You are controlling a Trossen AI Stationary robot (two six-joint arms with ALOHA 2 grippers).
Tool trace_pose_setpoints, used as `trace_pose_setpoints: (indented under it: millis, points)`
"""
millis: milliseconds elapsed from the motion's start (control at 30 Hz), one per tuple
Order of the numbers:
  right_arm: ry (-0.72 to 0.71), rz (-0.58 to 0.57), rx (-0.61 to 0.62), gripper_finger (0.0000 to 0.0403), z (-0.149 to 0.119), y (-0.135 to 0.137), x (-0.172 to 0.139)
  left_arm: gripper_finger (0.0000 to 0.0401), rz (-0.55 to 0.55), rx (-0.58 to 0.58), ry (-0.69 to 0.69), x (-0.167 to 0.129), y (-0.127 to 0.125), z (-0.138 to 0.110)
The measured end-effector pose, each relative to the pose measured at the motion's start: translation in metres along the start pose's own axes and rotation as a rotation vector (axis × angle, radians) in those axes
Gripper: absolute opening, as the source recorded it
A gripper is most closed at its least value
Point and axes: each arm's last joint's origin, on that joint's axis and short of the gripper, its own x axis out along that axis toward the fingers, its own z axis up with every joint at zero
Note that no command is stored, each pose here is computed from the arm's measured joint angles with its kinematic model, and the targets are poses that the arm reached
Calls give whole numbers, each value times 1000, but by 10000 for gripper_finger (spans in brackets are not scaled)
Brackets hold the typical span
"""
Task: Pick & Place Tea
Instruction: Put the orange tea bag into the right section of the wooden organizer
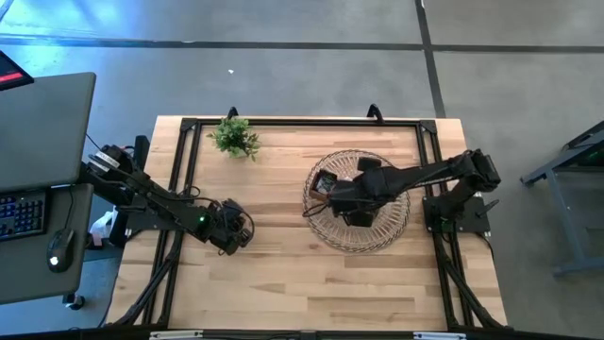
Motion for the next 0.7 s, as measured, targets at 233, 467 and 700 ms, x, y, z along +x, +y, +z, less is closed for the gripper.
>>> trace_pose_setpoints:
  millis: [233,467,700]
  points:
    - [-1,14,52,1,0,2,-1,44,-3,-3,-2,0,0,0]
    - [14,40,159,1,-1,4,-2,44,-8,-3,10,0,-1,0]
    - [135,58,212,1,-14,13,21,44,-11,-3,14,-1,-1,0]
